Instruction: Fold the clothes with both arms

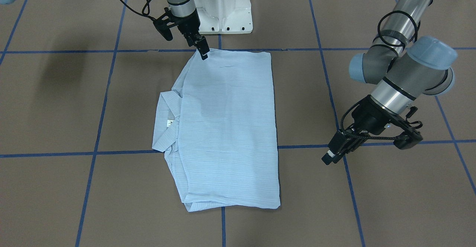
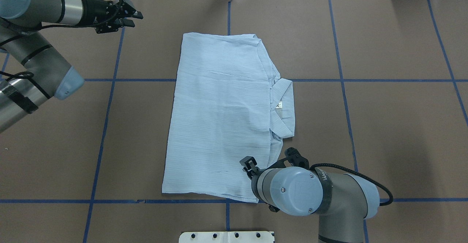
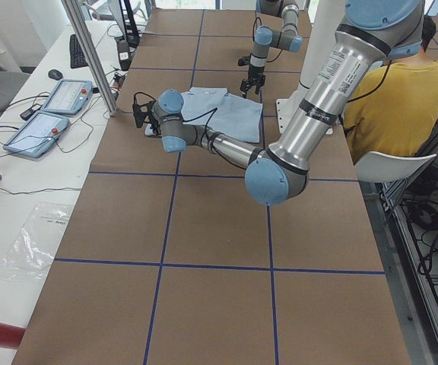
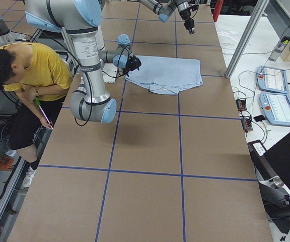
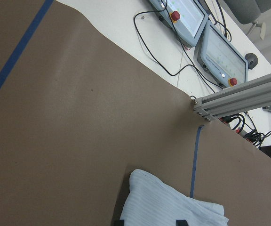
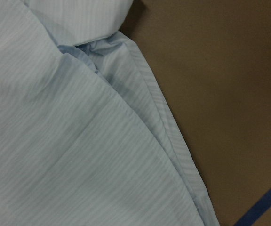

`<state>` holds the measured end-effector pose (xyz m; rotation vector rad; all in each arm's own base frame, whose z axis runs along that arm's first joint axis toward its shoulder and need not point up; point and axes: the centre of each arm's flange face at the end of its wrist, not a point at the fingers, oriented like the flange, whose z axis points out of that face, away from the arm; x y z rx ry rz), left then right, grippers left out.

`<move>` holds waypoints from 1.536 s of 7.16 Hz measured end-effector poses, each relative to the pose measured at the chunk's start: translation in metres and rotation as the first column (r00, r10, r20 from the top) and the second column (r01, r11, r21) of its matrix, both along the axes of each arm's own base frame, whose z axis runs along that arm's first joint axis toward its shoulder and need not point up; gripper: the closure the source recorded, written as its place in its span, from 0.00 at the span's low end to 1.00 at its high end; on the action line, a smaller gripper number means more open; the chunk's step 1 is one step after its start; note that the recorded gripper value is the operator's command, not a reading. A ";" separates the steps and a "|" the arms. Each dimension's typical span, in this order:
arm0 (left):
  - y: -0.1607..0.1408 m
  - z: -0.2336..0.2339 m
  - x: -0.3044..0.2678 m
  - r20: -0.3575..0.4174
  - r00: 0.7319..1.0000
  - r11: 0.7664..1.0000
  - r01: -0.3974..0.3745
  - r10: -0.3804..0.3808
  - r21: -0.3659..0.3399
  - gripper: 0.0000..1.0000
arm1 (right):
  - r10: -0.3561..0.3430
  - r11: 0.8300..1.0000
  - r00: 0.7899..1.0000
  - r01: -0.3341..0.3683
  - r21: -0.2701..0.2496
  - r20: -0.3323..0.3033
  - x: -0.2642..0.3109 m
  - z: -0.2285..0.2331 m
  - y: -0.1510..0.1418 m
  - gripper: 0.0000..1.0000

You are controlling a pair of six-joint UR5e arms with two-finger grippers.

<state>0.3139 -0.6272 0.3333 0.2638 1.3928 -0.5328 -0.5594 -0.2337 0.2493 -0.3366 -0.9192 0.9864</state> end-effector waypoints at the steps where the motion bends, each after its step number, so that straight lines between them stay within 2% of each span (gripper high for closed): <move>1: 0.000 0.001 -0.001 0.001 1.000 1.000 0.000 0.000 -0.001 0.53 | 0.014 1.000 1.000 -0.014 -0.015 0.006 -0.004 0.001 0.004 0.02; 4: 0.002 0.005 -0.001 0.004 1.000 1.000 0.000 0.001 -0.006 0.53 | 0.013 0.999 1.000 -0.013 -0.039 -0.007 -0.019 0.012 0.016 0.03; 6: 0.001 0.005 -0.001 0.004 1.000 1.000 0.002 -0.002 -0.005 0.53 | 0.001 0.999 1.000 -0.002 -0.043 -0.021 -0.027 0.018 0.024 0.08; 7: 0.001 0.004 -0.002 0.003 1.000 1.000 0.003 -0.003 -0.004 0.53 | -0.002 0.999 1.000 0.001 -0.045 -0.030 -0.032 0.021 0.026 0.25; 8: 0.002 0.003 -0.002 0.002 1.000 1.000 0.003 -0.003 -0.003 0.53 | -0.003 0.999 0.999 0.002 -0.046 -0.035 -0.035 0.022 0.026 0.73; 9: 0.002 0.002 -0.002 0.001 1.000 1.000 0.003 -0.003 -0.001 0.53 | -0.001 0.999 0.999 0.000 -0.048 -0.033 -0.037 0.020 0.026 1.00; 11: 0.002 0.002 -0.002 0.001 1.000 1.000 0.003 -0.003 -0.001 0.53 | 0.001 0.999 1.000 -0.003 -0.046 -0.024 -0.037 0.015 0.022 1.00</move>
